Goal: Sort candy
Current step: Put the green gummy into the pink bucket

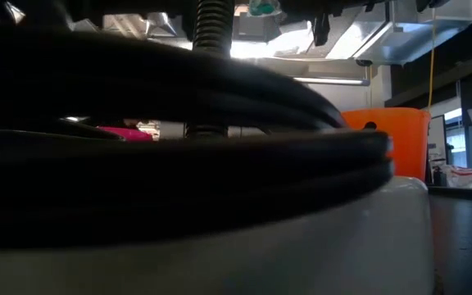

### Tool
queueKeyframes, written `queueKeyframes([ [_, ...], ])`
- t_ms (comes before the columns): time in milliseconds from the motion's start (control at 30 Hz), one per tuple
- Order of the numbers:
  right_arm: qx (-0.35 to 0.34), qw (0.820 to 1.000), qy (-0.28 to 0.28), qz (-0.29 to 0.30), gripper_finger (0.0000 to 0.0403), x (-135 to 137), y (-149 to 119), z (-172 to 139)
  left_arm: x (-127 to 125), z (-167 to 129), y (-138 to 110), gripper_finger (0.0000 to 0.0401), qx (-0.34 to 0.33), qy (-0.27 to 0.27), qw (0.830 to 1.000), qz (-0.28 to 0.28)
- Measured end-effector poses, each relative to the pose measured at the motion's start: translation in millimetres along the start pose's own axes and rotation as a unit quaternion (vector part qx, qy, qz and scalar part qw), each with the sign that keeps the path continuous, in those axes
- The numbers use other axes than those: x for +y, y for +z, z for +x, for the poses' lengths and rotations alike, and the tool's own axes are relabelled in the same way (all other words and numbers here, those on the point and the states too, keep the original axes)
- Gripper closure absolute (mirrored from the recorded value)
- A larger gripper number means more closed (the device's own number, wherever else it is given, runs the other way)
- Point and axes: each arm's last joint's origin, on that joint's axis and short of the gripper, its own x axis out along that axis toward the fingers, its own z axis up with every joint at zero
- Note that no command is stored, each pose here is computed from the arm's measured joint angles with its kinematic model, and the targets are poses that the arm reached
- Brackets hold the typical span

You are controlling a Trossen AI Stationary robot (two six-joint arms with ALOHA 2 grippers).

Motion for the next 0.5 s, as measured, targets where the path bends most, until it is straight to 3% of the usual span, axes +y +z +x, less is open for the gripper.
queueKeyframes([
  [233, 0.004, 1.000, 0.017, 0.000, 0.0402, 1, 0, 0, 9, 31, 6, 0.0162, 0.035, 0.017, 0.999, 0.007],
  [500, 0.009, 1.000, 0.027, -0.001, 0.0402, 2, -1, 0, 10, 37, 0, 0.0162, 0.057, 0.030, 0.998, 0.003],
])
